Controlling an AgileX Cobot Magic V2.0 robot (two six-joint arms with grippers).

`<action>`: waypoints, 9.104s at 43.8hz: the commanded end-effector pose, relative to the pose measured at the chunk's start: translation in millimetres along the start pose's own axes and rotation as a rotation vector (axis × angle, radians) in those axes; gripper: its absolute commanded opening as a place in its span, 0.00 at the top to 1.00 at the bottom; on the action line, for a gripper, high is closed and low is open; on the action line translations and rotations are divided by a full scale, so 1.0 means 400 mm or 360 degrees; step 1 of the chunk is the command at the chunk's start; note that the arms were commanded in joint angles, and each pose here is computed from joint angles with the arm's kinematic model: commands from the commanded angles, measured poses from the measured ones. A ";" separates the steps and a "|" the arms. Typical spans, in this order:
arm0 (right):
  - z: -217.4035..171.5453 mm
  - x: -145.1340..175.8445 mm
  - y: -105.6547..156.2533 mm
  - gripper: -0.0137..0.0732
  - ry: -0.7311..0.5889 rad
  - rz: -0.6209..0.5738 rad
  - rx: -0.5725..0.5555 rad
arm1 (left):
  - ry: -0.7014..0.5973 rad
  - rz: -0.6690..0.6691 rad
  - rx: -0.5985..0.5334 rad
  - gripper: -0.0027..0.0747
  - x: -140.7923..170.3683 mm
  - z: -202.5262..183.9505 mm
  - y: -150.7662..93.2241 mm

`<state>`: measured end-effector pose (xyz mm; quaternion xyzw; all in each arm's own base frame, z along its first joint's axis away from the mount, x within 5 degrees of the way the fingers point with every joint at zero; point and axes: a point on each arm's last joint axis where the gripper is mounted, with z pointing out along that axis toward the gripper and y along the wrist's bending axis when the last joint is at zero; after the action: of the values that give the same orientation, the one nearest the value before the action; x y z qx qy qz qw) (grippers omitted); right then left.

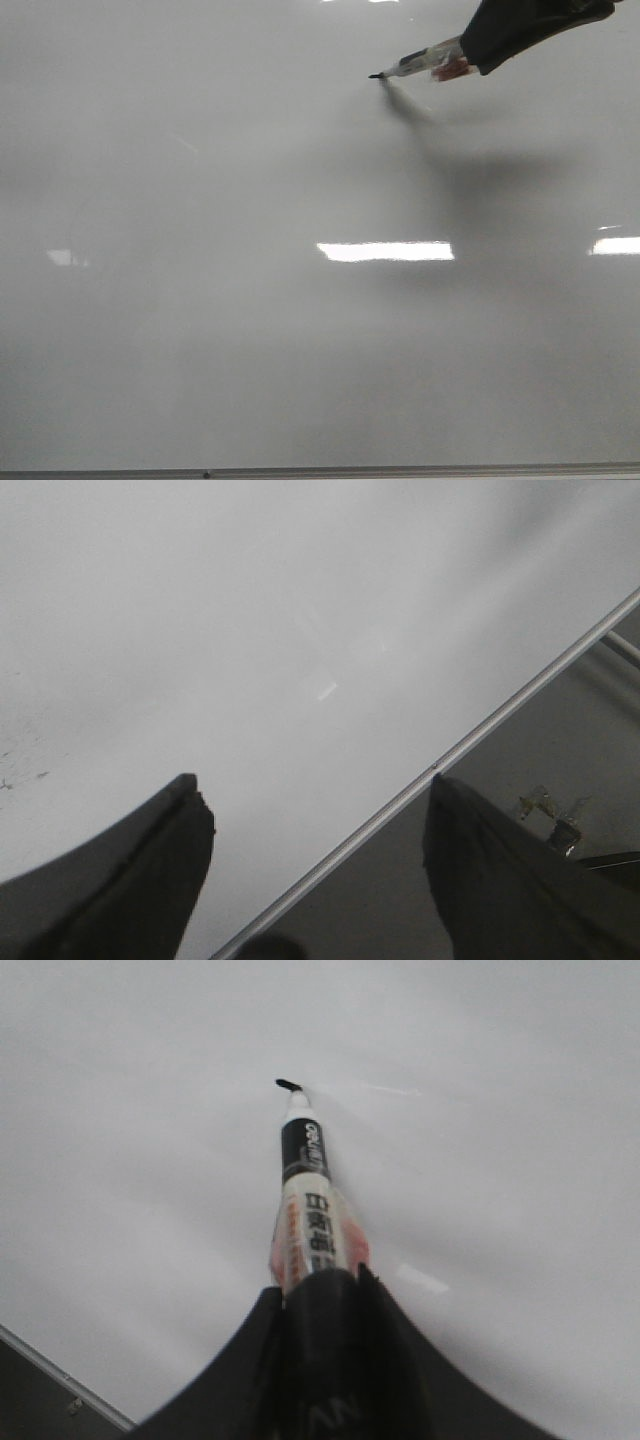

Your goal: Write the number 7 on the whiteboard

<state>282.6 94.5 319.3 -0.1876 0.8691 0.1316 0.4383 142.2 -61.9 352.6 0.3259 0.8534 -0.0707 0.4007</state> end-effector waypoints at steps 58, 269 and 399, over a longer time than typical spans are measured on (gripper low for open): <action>-0.216 0.128 0.186 0.92 0.0268 -0.0961 -0.0617 | -0.0217 0.0448 0.0522 0.25 -0.077 0.045 -0.108; -0.487 0.176 0.071 0.27 0.0064 0.0103 0.0216 | -0.0233 -0.0609 -0.0499 0.47 -0.054 0.042 0.168; -0.534 0.192 0.077 0.92 -0.0054 0.0190 0.0280 | -0.1151 -0.0660 -0.0942 0.99 0.443 0.042 -0.063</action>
<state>72.4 22.6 371.6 -0.1002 0.8957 0.0853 0.4248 55.4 0.1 192.9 -0.0238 0.7487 -0.0108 0.6624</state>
